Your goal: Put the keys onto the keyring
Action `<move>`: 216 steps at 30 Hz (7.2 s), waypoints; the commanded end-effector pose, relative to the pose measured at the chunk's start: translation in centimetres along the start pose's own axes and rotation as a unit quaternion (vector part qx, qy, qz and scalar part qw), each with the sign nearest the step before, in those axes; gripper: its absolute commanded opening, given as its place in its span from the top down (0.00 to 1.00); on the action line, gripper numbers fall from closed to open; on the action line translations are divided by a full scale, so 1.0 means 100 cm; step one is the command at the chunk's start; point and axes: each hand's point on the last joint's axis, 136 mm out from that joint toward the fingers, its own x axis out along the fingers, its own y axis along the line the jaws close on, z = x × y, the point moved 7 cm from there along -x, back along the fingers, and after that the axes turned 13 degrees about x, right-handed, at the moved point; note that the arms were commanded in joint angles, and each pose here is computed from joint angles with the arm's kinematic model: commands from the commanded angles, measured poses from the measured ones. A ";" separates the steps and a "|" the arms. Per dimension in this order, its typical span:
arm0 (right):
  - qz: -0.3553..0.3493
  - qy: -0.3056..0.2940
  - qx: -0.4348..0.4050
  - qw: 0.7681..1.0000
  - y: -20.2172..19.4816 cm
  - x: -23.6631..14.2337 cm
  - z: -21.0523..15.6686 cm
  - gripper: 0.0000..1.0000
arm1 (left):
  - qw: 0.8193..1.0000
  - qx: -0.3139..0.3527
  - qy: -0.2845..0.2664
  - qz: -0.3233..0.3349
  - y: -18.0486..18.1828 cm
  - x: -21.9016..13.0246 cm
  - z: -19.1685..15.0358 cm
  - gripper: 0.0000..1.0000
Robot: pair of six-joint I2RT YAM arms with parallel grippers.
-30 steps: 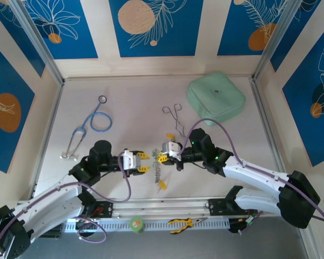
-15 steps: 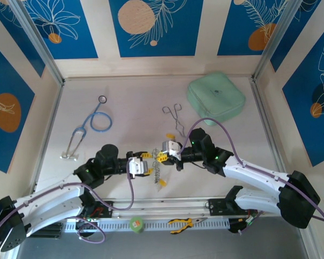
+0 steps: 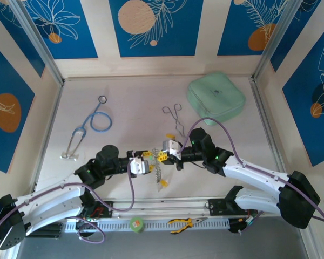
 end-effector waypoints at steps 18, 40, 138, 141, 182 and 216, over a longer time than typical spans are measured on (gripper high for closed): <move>0.002 -0.023 -0.010 1.000 -0.002 0.001 0.015 1.00 | 1.000 0.017 -0.025 -0.002 0.000 -0.003 0.009 0.90; -0.027 0.013 0.006 1.000 0.006 0.000 0.033 0.77 | 0.765 -0.443 0.468 0.017 0.082 0.001 0.004 1.00; -0.120 -0.122 -0.084 0.982 -0.002 0.042 0.024 1.00 | 0.147 -0.940 0.308 -0.014 0.072 -0.011 0.005 1.00; -0.121 -0.117 -0.080 0.982 -0.002 0.042 0.020 1.00 | 0.162 -0.944 0.288 -0.002 0.074 -0.010 0.002 0.86; -0.091 0.005 -0.047 0.995 -0.008 0.013 0.020 1.00 | 0.984 -0.029 0.050 -0.170 0.056 -0.008 0.000 0.62; -0.053 0.047 -0.019 0.997 -0.009 0.011 -0.011 0.73 | 0.993 -0.062 -0.030 -0.094 0.041 0.019 -0.009 1.00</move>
